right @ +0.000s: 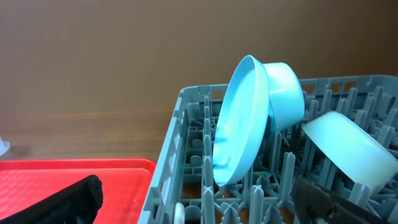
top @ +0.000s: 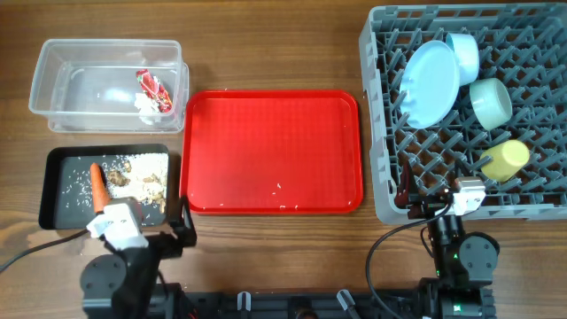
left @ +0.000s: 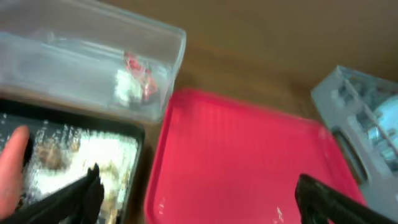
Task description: Sort waste into correct bins and load items into the dishwasher rack
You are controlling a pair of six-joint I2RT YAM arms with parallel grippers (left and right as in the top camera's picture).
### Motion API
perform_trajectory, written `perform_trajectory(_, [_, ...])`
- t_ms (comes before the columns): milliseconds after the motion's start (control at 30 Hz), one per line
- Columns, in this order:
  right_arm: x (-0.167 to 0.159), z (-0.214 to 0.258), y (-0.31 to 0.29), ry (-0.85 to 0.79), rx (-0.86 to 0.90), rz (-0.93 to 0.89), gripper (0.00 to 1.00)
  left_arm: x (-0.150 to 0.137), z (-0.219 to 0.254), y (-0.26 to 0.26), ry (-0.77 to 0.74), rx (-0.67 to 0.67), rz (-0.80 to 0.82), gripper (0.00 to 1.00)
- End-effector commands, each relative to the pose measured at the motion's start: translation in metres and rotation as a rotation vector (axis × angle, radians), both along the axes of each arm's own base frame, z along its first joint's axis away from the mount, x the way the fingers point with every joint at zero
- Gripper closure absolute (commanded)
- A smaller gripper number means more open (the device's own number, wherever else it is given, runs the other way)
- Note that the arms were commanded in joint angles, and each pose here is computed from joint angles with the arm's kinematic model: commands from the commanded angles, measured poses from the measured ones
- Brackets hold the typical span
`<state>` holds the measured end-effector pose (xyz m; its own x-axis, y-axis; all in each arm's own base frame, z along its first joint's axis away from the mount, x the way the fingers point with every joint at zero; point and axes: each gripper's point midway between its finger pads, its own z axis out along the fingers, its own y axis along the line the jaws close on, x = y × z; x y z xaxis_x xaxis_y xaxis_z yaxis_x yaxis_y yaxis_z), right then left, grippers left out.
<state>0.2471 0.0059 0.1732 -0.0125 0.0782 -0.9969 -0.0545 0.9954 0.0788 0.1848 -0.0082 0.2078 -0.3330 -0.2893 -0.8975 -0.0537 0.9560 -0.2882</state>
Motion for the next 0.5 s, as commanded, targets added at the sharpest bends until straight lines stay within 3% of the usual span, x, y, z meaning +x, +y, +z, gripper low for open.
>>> perform_trajectory(0, [-0.001, 0.003, -0.001, -0.015, 0.002, -0.008, 0.0, 0.02, -0.02, 0.001, -0.08, 0.012, 0.004, 0.0])
perform_trajectory(133, [-0.001, 0.003, -0.001, -0.015, 0.003, -0.008, 0.0, 0.043, -0.006, -0.001, -0.247, 0.018, -0.006, 0.0])
perform_trajectory(267, [-0.001, 0.003, -0.001, -0.015, 0.002, -0.009, 0.0, 0.053, 0.021, -0.002, -0.486, 0.139, -0.022, 0.0])
perform_trajectory(400, [-0.001, 0.003, -0.001, -0.015, 0.003, -0.008, 0.0, 0.059, -0.012, -0.016, -0.428, 0.184, -0.116, 0.0])
perform_trajectory(467, [-0.001, 0.003, -0.001, -0.015, 0.002, -0.008, 0.0, 0.059, -0.046, -0.021, -0.309, 0.169, -0.155, 0.0])
